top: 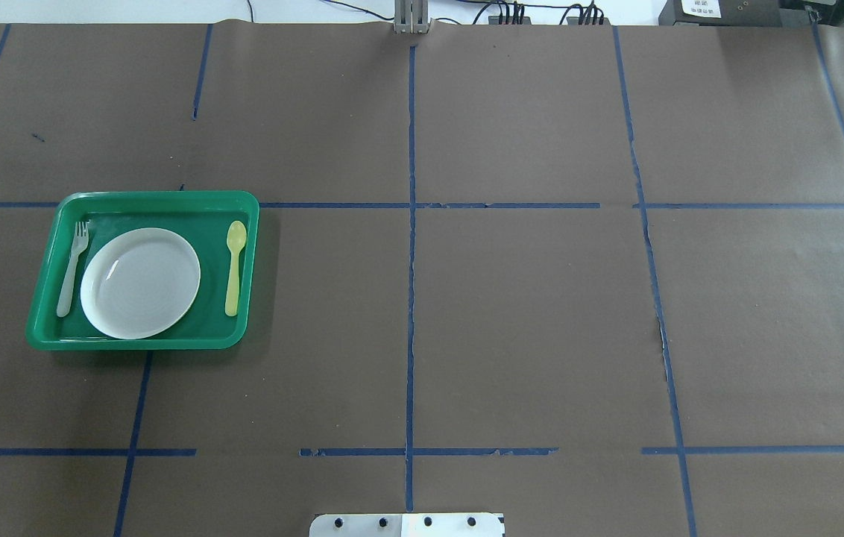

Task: Place fork

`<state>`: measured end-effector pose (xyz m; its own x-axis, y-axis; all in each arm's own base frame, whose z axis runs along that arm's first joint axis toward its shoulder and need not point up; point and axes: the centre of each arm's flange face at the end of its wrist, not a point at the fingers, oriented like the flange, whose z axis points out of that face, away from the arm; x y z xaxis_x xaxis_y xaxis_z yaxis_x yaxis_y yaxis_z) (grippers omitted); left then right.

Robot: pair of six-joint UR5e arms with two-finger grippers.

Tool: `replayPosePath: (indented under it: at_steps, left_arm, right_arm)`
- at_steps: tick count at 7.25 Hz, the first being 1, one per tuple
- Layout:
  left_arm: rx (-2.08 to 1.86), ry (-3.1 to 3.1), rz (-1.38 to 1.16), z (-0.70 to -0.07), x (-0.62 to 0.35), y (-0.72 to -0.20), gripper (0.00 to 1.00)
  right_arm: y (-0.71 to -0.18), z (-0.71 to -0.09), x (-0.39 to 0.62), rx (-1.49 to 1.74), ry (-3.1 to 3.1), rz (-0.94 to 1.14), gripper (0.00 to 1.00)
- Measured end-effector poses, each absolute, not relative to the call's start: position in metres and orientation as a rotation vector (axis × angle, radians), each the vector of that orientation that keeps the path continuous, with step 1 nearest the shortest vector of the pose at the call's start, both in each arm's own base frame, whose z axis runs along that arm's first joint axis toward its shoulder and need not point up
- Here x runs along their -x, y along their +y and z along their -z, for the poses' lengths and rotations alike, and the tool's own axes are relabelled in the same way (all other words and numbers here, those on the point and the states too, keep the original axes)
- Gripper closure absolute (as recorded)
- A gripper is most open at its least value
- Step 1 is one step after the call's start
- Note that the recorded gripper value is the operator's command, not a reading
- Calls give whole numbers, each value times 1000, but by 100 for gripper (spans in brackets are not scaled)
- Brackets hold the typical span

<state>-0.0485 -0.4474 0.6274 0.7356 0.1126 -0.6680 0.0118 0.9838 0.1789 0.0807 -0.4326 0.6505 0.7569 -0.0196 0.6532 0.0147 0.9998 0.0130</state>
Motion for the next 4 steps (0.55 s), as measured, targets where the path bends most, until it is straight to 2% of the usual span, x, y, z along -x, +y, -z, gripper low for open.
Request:
replayPosePath:
  at_steps: [4]
  left_arm:
    - [-154, 822, -22, -637, 65, -430, 0]
  right_arm:
    - [-433, -650, -81, -7, -712, 19, 0]
